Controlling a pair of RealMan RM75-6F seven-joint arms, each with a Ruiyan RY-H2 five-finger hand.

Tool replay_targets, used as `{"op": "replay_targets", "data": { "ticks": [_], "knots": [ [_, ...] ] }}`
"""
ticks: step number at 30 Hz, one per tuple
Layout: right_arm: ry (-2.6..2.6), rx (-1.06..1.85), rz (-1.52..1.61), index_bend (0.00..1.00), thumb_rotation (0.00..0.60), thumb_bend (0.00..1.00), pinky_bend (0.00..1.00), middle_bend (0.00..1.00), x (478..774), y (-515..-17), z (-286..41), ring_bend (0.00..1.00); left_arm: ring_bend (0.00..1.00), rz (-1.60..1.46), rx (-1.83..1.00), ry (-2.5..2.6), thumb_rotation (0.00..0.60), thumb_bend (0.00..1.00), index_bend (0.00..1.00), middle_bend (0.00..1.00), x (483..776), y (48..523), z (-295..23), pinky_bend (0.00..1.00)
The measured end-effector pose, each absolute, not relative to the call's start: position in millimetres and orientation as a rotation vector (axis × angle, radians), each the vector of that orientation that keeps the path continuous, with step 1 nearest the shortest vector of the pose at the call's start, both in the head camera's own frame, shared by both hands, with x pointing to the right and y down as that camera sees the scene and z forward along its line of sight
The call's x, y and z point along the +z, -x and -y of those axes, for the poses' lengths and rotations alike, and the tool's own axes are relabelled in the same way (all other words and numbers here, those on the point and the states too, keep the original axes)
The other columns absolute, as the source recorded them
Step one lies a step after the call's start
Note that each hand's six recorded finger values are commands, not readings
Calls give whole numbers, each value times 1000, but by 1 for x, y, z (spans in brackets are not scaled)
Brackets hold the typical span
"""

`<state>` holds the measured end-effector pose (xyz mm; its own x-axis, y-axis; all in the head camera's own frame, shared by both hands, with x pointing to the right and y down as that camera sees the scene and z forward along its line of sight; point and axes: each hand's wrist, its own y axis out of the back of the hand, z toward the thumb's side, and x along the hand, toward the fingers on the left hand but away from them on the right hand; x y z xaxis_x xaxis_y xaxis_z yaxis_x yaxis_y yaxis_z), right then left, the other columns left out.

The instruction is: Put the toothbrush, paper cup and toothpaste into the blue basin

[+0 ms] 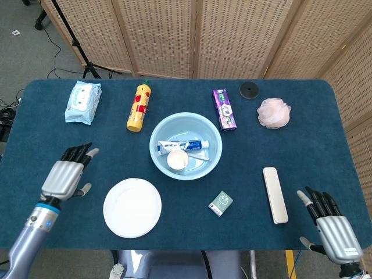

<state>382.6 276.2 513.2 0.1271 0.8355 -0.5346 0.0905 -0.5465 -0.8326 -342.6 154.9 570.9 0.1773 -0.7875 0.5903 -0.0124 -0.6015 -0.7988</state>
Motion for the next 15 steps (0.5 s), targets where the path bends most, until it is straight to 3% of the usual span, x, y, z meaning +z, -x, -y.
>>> {"op": "replay_targets", "data": {
  "ticks": [6,15],
  "knots": [
    [1750,1481,904,0,600,103,0,0,513,-384,-275,0,0,-814,-1534,1728,600,289,0,0,560,377,-197,54],
    [1739,1478,911,0,600,104,0,0,512,-385,-273,0,0,-853,-1505,1693,600,294,0,0,556,389,-219,50]
  ]
}}
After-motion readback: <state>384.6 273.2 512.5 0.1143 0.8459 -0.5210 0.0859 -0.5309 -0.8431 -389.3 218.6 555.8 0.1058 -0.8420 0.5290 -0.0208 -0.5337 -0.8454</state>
